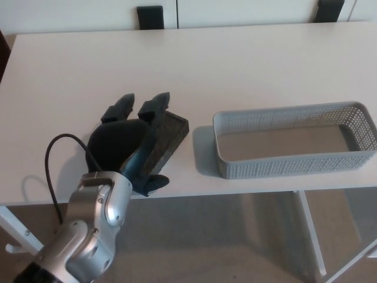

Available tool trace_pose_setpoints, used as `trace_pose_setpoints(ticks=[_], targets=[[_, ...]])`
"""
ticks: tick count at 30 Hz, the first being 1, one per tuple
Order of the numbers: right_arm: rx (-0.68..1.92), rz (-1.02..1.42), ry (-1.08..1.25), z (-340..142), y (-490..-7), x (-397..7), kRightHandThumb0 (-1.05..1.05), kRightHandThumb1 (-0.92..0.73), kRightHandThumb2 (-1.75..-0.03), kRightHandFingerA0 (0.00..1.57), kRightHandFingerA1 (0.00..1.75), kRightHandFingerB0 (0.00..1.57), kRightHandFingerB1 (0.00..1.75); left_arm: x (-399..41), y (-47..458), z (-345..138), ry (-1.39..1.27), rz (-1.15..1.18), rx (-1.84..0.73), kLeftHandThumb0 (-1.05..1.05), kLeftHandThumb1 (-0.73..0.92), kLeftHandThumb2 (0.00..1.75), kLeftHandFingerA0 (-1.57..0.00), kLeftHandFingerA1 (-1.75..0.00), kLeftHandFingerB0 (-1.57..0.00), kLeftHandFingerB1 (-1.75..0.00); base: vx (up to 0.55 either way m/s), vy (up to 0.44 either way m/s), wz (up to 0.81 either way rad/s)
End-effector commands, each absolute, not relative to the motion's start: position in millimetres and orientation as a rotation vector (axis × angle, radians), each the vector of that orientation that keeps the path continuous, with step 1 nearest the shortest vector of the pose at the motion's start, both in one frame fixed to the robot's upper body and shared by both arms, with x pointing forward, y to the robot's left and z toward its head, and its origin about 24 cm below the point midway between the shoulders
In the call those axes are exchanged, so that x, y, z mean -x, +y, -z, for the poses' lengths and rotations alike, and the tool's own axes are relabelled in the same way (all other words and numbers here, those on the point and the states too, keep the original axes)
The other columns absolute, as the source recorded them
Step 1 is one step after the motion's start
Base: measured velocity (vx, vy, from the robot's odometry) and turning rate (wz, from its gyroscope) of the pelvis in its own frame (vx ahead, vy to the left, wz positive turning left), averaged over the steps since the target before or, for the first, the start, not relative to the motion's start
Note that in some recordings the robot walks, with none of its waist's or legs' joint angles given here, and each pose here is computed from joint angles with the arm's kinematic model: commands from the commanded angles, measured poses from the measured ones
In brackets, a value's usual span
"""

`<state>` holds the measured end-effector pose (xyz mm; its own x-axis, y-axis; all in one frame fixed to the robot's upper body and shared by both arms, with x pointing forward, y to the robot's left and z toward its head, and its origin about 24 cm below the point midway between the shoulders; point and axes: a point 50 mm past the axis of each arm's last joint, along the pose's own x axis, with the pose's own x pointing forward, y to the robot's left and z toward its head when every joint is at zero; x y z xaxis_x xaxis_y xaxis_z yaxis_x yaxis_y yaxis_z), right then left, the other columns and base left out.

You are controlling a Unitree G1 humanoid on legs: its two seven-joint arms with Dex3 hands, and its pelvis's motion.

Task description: The robot walks towards a desk on which an eraser is kept on the left hand side and a container is kept on the right hand side. The robot picks up the eraser using its left hand and places it in the container.

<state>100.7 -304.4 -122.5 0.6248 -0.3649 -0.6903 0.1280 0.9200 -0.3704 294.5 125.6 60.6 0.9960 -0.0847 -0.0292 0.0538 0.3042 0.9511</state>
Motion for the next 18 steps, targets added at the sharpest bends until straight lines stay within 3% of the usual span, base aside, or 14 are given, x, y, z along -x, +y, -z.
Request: trace_pose_setpoints(ticks=[1,7,8,9,10,11,12,18], targets=[[0.338,0.28,0.863,117.8,-314.5,-101.6,-0.4,-0.38,-0.81,0.75,0.77,0.54,0.64,-293.6,137.9,-57.2,-0.027,-0.086,-1.42,-0.44,0.3,0.63,0.0,-0.04,-0.08,-0.2,0.0,0.0,0.0],[0.312,0.284,0.843,115.5,-315.3,-104.9,-0.37,-0.38,-0.82,0.73,0.77,0.53,0.65,-295.9,141.9,-50.2,0.013,-0.083,-1.413,-0.49,0.32,0.64,0.0,-0.04,-0.05,-0.13,0.0,0.0,0.0],[0.311,0.284,0.841,115.4,-314.9,-105.2,-0.37,-0.54,-0.55,0.75,0.67,0.63,0.56,-296.1,142.9,-48.6,0.019,-0.083,-1.419,-0.5,0.32,0.65,0.0,-0.04,-0.04,-0.12,0.0,0.0,0.0],[0.315,0.282,0.837,115.2,-315.1,-104.5,-0.38,-0.38,-0.81,0.75,0.77,0.54,0.65,-296.0,143.5,-46.3,0.025,-0.08,-1.42,-0.51,0.32,0.65,0.0,-0.04,-0.02,-0.1,0.0,0.0,0.0],[0.315,0.284,0.845,115.6,-315.7,-104.1,-0.39,-0.38,-0.81,0.75,0.77,0.53,0.64,-296.1,143.9,-44.8,0.035,-0.08,-1.422,-0.52,0.33,0.66,0.0,-0.05,-0.01,-0.1,0.0,0.0,0.0],[0.312,0.286,0.849,116.0,-315.7,-104.2,-0.37,-0.53,-0.54,0.77,0.67,0.63,0.56,-296.2,144.3,-43.9,0.038,-0.079,-1.422,-0.53,0.33,0.66,0.0,-0.04,-0.02,-0.1,0.0,0.0,0.0],[0.312,0.285,0.853,116.3,-315.7,-104.4,-0.38,-0.38,-0.81,0.77,0.78,0.55,0.65,-296.1,144.9,-42.5,0.04,-0.075,-1.426,-0.54,0.34,0.66,0.0,-0.04,-0.03,-0.1,0.0,0.0,0.0],[0.318,0.286,0.845,115.5,-316.1,-106.8,-0.4,-0.37,-0.8,0.78,0.78,0.55,0.65,-297.5,143.4,-39.9,0.049,-0.07,-1.446,-0.54,0.33,0.66,0.0,-0.04,-0.06,-0.14,0.0,0.0,0.0]])
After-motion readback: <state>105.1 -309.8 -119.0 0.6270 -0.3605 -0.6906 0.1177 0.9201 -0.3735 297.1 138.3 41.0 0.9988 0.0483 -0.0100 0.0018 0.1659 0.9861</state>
